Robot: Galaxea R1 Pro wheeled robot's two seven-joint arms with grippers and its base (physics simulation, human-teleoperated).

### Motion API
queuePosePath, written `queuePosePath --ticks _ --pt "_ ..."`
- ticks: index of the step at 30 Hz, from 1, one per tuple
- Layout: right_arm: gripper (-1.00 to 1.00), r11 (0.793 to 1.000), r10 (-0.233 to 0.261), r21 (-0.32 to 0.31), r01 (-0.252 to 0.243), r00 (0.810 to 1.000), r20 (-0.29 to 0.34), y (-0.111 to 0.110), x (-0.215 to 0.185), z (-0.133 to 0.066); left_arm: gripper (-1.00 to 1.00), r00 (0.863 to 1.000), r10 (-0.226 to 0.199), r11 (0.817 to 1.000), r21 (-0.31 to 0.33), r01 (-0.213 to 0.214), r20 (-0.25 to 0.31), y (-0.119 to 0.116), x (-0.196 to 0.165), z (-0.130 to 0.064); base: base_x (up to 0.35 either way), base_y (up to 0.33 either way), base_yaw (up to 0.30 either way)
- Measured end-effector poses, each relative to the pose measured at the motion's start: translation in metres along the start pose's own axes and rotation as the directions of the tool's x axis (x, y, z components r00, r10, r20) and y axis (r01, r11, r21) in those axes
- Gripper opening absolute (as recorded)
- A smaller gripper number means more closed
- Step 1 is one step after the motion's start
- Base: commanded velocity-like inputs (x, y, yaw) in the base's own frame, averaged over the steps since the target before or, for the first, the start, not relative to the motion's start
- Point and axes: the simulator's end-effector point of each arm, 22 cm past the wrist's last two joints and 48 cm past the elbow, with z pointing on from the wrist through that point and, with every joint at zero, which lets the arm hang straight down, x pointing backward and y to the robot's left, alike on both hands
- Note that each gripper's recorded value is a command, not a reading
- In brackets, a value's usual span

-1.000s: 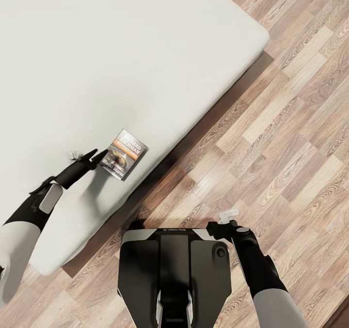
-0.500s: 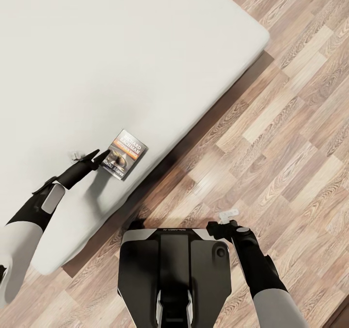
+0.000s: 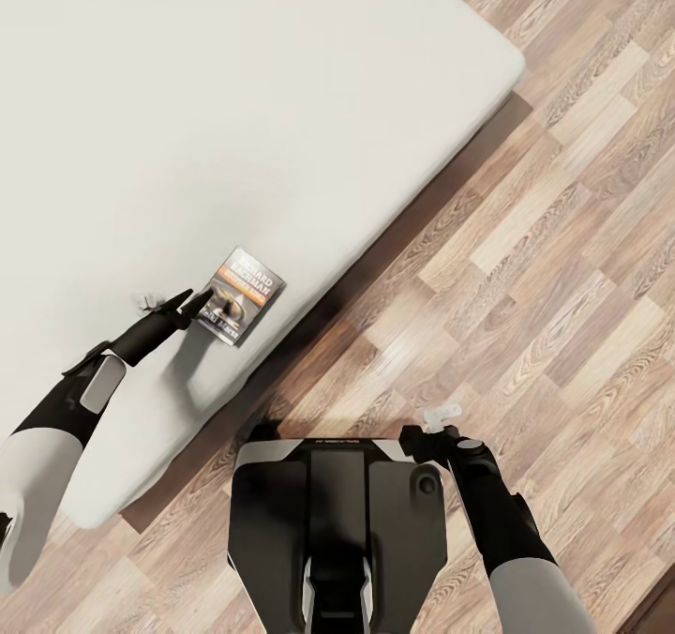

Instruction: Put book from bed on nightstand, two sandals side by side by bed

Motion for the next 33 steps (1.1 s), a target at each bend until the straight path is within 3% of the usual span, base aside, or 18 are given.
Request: queuePosePath --ticks 33 --pt "1.00 1.000 0.002 -0.005 -0.002 1.000 -0.019 0.002 0.010 0.007 1.00 1.000 -0.010 1.000 -0.008 0.010 -0.012 0.007 0.011 -0.001 0.000 0.000 0.000"
